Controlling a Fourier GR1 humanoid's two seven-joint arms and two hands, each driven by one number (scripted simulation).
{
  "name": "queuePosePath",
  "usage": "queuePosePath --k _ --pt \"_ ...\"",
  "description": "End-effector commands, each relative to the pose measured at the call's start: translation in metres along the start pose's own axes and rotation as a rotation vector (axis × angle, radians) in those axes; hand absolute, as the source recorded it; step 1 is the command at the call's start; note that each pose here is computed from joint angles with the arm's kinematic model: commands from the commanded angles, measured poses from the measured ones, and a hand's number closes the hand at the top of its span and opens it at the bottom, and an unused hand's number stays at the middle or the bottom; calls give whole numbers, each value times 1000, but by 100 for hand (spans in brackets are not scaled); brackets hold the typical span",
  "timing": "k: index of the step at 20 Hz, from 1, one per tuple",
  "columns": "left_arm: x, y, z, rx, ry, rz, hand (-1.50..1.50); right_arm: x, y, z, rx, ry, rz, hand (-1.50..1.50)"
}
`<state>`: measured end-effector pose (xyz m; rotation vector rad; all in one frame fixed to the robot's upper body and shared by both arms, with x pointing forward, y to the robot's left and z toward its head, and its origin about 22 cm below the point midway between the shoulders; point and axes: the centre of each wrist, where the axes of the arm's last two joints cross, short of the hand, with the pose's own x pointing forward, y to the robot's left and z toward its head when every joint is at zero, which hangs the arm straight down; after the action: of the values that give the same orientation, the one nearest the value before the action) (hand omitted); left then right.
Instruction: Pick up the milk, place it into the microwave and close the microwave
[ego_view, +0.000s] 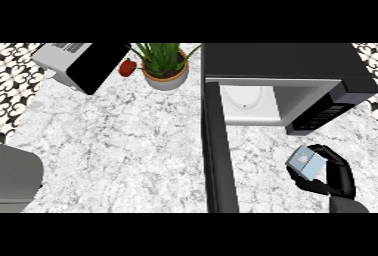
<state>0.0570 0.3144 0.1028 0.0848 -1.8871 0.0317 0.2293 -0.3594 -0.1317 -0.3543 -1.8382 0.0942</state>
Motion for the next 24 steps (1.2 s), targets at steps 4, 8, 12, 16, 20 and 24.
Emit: queuePosePath --k 4,8,12,16,20,24 --pt "15 -11 3 -19 -87 44 -150 -5 10 -7 70 -91 -73 150" --pt "7 -11 3 -9 -57 43 -150 3 20 -22 182 -110 -140 150" --pt "11 3 0 -8 -72 32 -150 6 32 -13 244 -132 -244 150" --pt "12 -9 7 -6 -70 48 -150 22 60 -26 274 -152 -259 150" --pt "21 4 10 4 -51 41 -150 63 68 -58 256 -179 -209 150" --pt "17 13 8 11 -42 43 -150 85 92 -65 212 -183 -157 150"
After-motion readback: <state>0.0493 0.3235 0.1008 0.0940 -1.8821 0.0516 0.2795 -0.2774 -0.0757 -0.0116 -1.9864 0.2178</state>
